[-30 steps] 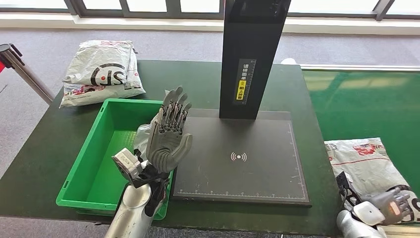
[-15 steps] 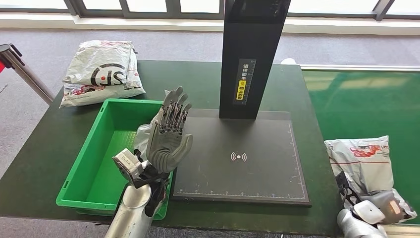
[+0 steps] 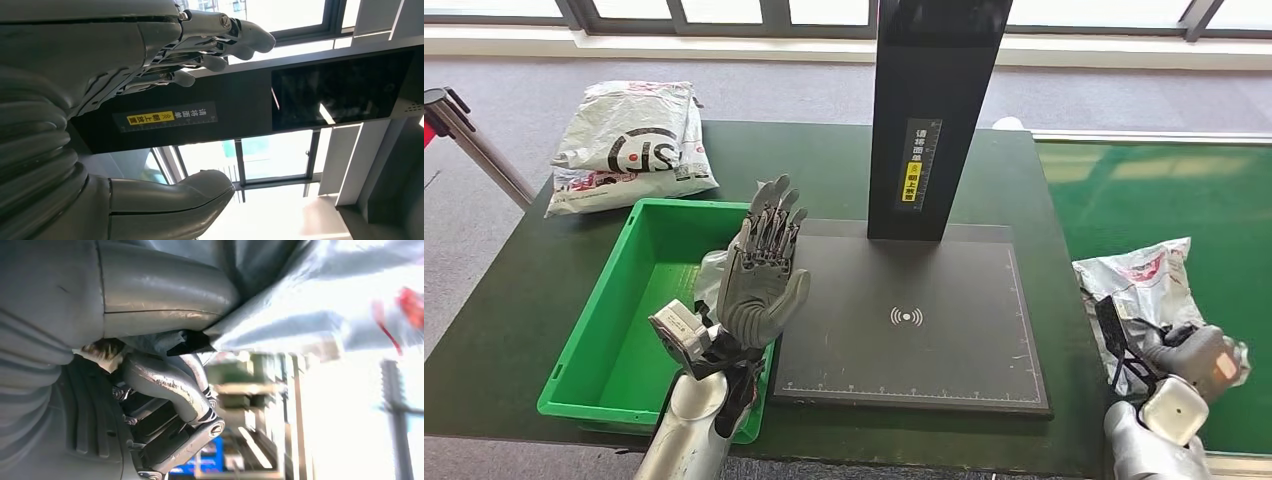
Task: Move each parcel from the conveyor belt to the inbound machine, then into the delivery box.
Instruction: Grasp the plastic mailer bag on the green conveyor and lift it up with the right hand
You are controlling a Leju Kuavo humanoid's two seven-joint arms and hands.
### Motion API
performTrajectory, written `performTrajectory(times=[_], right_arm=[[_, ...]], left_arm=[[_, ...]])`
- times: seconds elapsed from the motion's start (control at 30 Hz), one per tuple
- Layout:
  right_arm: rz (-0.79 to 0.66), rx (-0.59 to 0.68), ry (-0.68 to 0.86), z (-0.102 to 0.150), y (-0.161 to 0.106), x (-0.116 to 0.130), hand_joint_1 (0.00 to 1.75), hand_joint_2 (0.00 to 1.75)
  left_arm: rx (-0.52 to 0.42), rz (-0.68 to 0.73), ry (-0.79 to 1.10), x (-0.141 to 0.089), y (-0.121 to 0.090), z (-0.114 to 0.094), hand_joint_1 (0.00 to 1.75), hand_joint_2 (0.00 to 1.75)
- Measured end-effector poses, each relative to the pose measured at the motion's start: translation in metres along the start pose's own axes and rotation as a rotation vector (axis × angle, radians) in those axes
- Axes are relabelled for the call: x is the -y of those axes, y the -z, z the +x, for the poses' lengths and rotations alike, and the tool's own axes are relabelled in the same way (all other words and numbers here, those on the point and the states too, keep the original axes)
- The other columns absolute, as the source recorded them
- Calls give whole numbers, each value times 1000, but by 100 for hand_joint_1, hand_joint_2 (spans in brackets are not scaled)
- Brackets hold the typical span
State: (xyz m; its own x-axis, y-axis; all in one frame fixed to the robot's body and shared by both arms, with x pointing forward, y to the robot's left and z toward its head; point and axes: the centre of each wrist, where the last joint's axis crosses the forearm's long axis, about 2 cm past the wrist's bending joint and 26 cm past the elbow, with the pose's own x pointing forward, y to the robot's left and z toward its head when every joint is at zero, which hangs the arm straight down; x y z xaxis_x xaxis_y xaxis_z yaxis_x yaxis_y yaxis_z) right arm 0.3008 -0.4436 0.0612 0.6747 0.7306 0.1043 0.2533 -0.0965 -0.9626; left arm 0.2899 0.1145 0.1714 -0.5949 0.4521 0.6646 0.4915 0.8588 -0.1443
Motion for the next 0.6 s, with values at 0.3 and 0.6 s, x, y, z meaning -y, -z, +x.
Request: performTrajectory(times=[0.3,0.6], right_arm=[[-459,199,195,33,9,101,175,175],[-686,441,296,25,9,134,175,175]], left_arm=[[0,4,-3,0,0,0,0,175],[1,11,-7,0,0,0,0,175]])
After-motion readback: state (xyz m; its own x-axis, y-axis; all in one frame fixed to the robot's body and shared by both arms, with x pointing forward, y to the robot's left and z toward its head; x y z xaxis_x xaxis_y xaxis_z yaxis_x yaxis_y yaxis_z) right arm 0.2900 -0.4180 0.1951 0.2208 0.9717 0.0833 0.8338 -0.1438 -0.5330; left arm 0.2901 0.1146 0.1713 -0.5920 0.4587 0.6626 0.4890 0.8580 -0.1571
